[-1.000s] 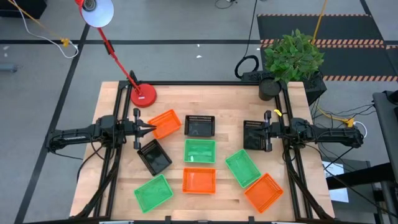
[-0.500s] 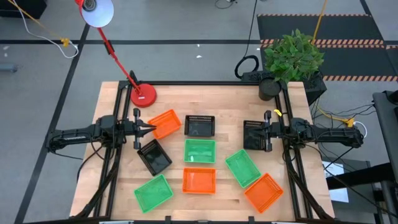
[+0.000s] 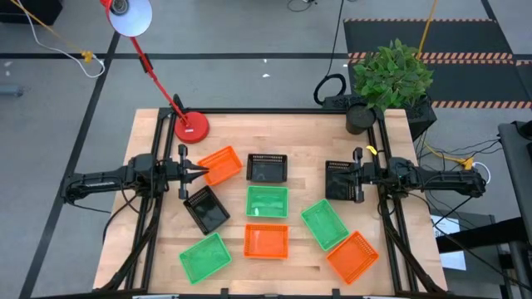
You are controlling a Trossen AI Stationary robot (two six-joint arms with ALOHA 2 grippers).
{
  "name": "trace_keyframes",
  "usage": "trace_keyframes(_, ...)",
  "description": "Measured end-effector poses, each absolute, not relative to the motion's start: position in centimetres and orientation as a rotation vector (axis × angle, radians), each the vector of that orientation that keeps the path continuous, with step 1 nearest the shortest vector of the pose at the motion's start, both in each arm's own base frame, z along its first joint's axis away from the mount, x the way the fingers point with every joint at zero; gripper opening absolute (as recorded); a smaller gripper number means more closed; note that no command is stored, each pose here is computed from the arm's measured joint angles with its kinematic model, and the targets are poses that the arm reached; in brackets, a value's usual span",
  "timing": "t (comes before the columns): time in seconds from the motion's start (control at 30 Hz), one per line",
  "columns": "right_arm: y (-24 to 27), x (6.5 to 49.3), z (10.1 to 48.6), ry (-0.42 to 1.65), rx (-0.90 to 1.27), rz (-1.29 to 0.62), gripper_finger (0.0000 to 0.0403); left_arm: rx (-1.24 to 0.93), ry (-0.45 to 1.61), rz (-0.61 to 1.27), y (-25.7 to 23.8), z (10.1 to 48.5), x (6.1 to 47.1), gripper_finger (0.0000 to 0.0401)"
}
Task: Stack baskets by color
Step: Stack the right orange bin on top of the left orange bin
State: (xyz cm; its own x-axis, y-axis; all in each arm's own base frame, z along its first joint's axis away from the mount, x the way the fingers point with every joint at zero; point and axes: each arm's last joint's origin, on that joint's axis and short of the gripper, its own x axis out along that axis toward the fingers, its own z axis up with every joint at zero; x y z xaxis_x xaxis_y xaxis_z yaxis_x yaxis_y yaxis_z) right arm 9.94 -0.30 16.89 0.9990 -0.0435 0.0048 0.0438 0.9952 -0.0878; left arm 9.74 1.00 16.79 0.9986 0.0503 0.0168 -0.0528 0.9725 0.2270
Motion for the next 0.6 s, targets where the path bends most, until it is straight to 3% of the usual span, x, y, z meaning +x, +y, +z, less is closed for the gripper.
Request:
trace_keyframes(0.17,-0.2,10.0,16.7,0.044,-0.037,-0.014,0.0004,0.229,-0.011,0.052,1.0,16.8,9.7,0.0037)
trace_keyframes(0.6,-0.1,9.5,25.5,0.033,0.044,0.032,0.0004,0.230,-0.011,0.052,1.0,16.8,9.7,0.0037)
